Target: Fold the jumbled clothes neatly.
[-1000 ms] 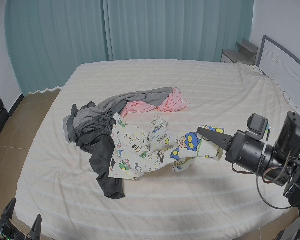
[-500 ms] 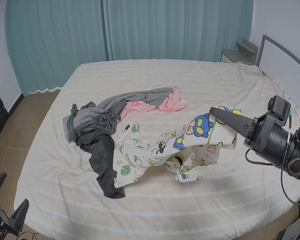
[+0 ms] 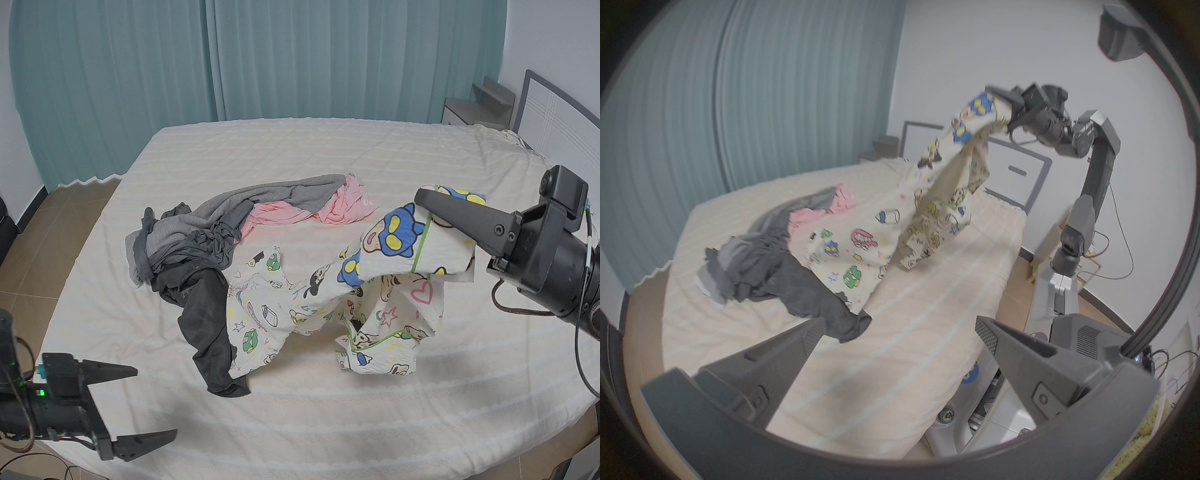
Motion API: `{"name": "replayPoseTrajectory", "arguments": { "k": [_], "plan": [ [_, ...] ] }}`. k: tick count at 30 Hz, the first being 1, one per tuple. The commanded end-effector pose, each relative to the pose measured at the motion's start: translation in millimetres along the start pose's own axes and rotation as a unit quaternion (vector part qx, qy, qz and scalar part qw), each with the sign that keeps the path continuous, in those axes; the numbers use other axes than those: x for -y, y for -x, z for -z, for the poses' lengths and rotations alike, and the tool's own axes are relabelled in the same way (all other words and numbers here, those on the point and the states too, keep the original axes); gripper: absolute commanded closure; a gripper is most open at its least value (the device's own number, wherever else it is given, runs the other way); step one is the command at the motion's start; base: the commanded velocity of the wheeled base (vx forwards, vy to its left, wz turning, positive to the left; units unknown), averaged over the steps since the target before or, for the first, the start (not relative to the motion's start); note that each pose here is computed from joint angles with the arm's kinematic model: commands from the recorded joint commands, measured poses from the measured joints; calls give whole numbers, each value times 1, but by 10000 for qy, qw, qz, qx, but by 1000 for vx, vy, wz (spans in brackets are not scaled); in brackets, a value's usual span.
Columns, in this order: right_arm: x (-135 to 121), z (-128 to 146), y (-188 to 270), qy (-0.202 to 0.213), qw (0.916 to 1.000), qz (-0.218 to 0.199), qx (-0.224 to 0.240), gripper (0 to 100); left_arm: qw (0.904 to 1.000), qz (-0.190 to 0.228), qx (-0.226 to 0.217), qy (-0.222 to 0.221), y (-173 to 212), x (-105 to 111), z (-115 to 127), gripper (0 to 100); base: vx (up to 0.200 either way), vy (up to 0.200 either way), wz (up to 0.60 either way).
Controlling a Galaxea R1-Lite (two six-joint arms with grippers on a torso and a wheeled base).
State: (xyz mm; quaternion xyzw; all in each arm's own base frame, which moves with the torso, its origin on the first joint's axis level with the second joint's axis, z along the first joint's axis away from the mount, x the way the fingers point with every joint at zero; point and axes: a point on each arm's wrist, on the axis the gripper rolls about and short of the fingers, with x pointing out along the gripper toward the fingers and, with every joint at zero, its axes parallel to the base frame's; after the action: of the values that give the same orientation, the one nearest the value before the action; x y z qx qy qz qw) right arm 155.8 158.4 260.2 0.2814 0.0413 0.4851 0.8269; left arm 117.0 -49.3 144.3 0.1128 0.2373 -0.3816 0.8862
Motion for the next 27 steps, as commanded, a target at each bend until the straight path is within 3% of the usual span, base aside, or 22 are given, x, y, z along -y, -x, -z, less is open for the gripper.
{"name": "replayPoseTrajectory", "arguments": {
  "k": [1, 7, 13, 20, 27],
  "plan": [
    [-4, -2, -14, -14, 9996, -235, -143, 100, 9889, 842, -1224, -14, -115, -17, 37, 0, 0, 0, 0],
    [-6, -2, -17, -17, 9995, -290, -141, 100, 9944, 434, -953, -170, -158, -20, 50, 0, 0, 0, 0],
    [-6, -3, -17, -29, 9995, -288, -131, 100, 9963, 311, -794, -100, -182, -20, 59, 0, 0, 0, 0],
    [-6, -3, -17, -30, 9995, -281, -127, 100, 9988, -186, -364, -252, -211, -26, 62, 0, 0, 0, 0],
    [-7, -4, -15, -25, 9995, -294, -108, 100, 9972, -731, 43, -130, -231, -34, 61, 0, 0, 0, 0]
  ]
}}
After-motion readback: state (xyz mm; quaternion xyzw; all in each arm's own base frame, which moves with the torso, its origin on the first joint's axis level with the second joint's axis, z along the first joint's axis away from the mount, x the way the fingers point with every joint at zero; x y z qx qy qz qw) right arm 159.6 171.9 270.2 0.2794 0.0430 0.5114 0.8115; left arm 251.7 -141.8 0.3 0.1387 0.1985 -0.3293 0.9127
